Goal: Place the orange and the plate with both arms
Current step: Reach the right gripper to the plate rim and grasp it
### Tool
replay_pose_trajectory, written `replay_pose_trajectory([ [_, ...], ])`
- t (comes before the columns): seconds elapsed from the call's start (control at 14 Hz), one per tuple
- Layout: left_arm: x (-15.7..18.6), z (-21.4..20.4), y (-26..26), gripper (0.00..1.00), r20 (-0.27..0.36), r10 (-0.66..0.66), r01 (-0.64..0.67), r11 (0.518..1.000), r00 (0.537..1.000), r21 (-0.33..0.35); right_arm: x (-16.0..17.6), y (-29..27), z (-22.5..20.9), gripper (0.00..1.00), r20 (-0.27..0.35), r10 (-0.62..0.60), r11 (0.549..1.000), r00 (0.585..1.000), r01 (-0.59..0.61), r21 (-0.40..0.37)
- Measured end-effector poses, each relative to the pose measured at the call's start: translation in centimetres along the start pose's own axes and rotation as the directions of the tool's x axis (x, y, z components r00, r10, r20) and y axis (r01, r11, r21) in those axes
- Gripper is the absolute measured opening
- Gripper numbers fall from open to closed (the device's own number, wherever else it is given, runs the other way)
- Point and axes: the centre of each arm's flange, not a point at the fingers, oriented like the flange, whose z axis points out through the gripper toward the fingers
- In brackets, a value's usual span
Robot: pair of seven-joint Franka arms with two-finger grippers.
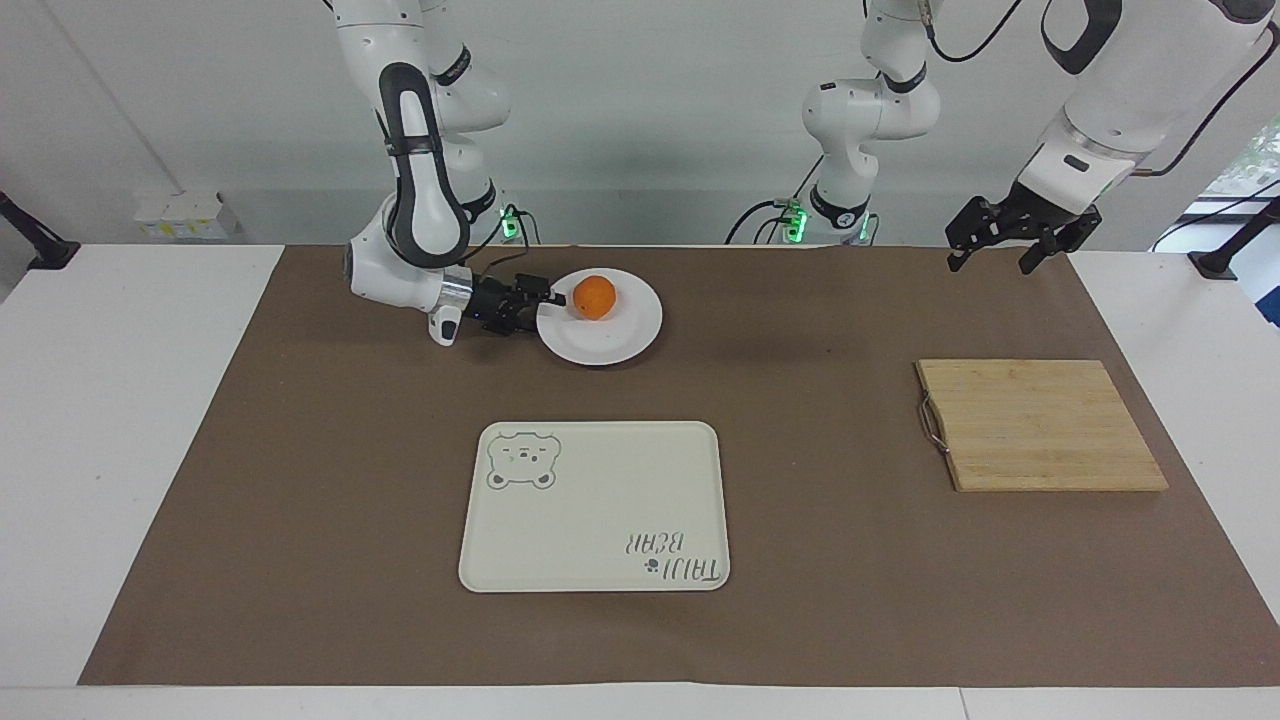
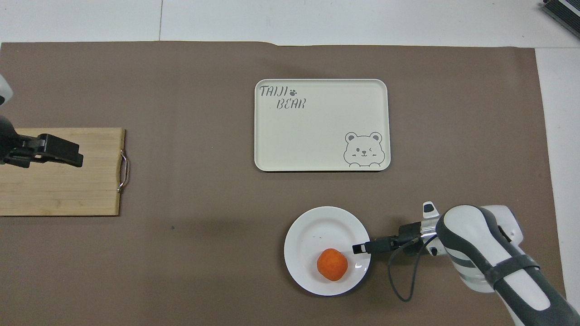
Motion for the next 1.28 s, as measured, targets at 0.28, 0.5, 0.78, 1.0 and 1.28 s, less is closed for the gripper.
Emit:
replay_pose_trajectory([
  [0.28,0.00,0.00,0.00,1.00,0.000,0.000,0.000,1.000,1.000,0.000,-0.37,0.26,0.25,0.77,0.005,0.008,1.000,1.000,-0.008,0.000],
  [0.5,0.00,0.00,0.00,1.00,0.000,0.000,0.000,1.000,1.000,0.000,-0.62,0.31,0.64,0.44,0.013,0.009,1.000,1.000,-0.009,-0.003],
  [0.78,0.00,0.00,0.00,1.00,0.000,0.000,0.000,1.000,1.000,0.000,-0.67,0.45,0.67,0.12,0.010,0.012,1.000,1.000,-0.012,-0.009],
  [1.0,0.00,0.00,0.00,1.00,0.000,0.000,0.000,1.000,1.000,0.000,-0.65,0.39,0.62,0.05,0.005,0.018,1.000,1.000,-0.018,0.000],
  [1.28,0.00,0.00,0.00,1.00,0.000,0.000,0.000,1.000,1.000,0.000,-0.30,0.03,0.65,0.05,-0.026,0.031,0.999,0.999,-0.030,0.034],
])
